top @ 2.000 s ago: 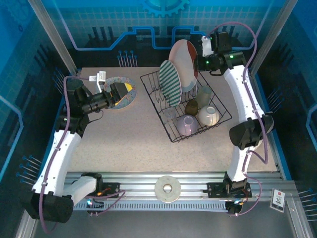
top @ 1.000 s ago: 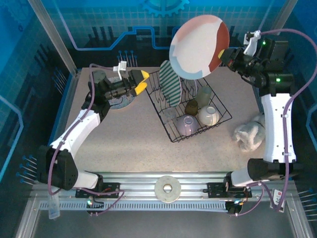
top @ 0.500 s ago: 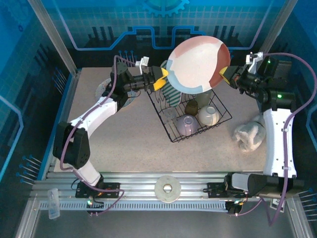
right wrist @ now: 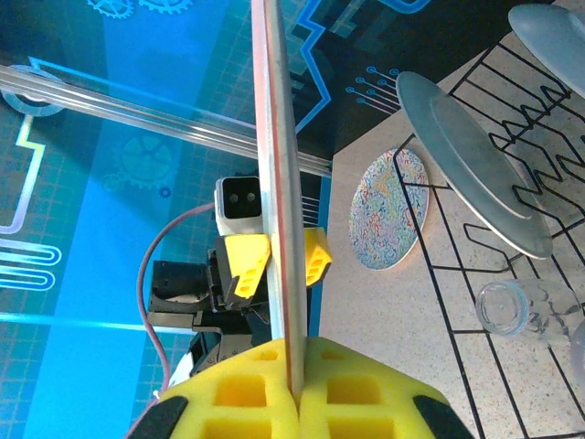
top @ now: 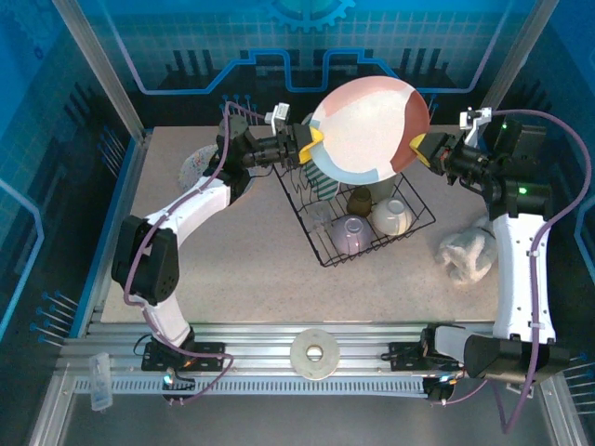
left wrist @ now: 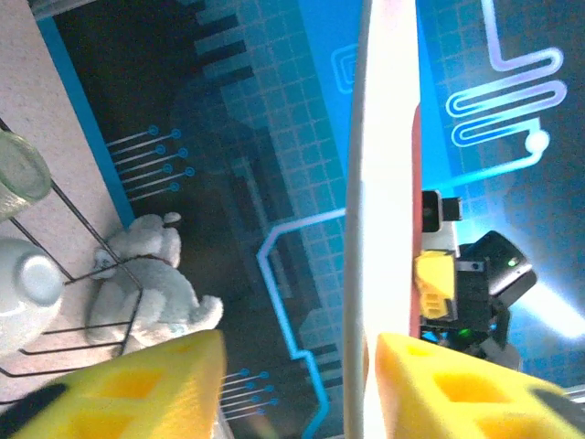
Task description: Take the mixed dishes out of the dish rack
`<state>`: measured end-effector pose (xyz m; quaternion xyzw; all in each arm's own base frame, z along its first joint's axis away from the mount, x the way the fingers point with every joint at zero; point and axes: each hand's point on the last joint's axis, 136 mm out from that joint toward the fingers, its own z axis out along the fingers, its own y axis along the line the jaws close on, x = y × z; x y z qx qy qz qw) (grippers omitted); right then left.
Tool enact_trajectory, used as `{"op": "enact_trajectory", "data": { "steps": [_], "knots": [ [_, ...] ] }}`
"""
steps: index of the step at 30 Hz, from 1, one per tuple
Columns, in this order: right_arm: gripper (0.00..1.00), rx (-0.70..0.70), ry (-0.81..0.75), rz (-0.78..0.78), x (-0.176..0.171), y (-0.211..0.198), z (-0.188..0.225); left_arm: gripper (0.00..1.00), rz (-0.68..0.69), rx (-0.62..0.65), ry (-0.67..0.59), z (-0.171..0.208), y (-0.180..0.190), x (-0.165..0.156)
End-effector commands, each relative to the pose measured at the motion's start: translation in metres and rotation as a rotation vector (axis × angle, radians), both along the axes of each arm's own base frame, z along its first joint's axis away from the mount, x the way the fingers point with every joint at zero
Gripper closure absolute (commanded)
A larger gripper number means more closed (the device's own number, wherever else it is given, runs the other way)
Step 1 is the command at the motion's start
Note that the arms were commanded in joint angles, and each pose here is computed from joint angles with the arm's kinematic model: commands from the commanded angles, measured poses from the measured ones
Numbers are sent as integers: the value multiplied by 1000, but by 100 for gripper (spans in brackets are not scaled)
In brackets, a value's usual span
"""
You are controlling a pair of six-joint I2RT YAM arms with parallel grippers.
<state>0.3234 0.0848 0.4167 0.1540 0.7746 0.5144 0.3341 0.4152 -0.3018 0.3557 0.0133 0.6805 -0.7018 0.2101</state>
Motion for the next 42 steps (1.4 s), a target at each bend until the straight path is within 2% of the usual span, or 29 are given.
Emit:
{"op": "enact_trajectory", "data": {
  "steps": [1,5,8,15,16,18,21,22,32,38,42],
  "knots": [
    [100,5,-79,21,-4,0,17,63,-42,-30,-34,16,-6,-6],
    [100,-1,-61,17,0,-1,8,80,-41,-20,-19,13,-5,-7],
    [100,5,-55,17,2,-1,4,99,-40,-12,-5,11,-4,-9],
    [100,1,-68,23,4,0,5,100,-1,1,23,14,0,-6],
    [94,4,-73,26,4,1,6,100,11,-4,19,17,1,-6],
    [63,15,-93,37,5,3,10,100,33,-17,7,24,4,-4],
    [8,19,-132,51,4,8,18,100,78,-40,-18,38,10,-1],
    [0,14,-144,54,3,9,20,100,103,-48,-24,42,14,2],
    [0,-31,-219,48,-2,13,29,100,374,-124,-83,69,85,32],
    [0,-39,-208,56,-5,15,21,100,574,-139,-131,75,153,41],
    [0,-36,-200,67,-5,18,17,100,721,-79,-157,64,202,42]
  ]
}}
